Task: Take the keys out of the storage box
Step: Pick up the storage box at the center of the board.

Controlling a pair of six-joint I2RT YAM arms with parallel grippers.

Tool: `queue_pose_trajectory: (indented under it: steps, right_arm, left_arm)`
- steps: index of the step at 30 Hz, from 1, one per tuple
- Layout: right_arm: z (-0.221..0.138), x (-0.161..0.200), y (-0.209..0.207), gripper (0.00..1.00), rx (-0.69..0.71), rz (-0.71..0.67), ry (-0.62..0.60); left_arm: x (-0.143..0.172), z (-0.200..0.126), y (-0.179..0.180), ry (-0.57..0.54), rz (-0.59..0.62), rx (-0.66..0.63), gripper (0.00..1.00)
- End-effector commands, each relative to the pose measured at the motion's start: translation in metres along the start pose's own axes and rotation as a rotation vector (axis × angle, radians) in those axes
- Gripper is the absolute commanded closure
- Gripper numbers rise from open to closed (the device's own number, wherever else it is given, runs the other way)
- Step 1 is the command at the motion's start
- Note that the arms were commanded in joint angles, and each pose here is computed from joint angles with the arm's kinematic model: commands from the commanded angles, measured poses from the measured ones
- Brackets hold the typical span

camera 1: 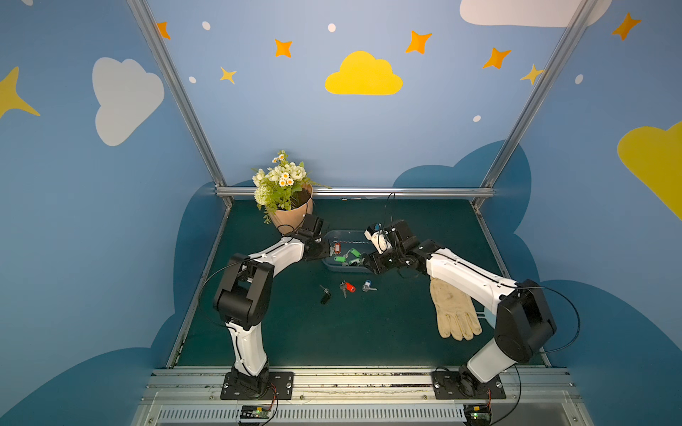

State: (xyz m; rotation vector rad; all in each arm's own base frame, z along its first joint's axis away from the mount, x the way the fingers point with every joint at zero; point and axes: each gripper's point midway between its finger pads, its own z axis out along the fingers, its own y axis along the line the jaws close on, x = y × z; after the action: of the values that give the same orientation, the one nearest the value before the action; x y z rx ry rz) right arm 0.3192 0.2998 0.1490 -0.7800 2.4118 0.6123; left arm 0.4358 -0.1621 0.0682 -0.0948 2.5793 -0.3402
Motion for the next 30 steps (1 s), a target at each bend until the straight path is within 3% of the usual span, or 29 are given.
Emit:
queue_pose_trajectory:
  steps: [1, 12, 22, 30]
  right_arm:
    - [0.008, -0.010, 0.007, 0.49, -0.040, 0.025, -0.006]
    - [0.054, -0.022, 0.006, 0.49, -0.051, 0.042, 0.043]
    - [0.090, -0.018, -0.035, 0.48, 0.169, 0.093, 0.158]
    - [0.106, -0.015, -0.051, 0.47, 0.243, 0.078, 0.208]
  left_arm:
    - [-0.027, -0.014, 0.001, -0.152, -0.033, -0.022, 0.97]
    - [-0.040, -0.029, -0.003, -0.340, -0.021, -0.014, 0.97]
    - [-0.034, -0.021, -0.005, -0.327, 0.008, 0.000, 0.97]
    - [-0.030, -0.019, -0.007, -0.333, 0.026, 0.023, 0.97]
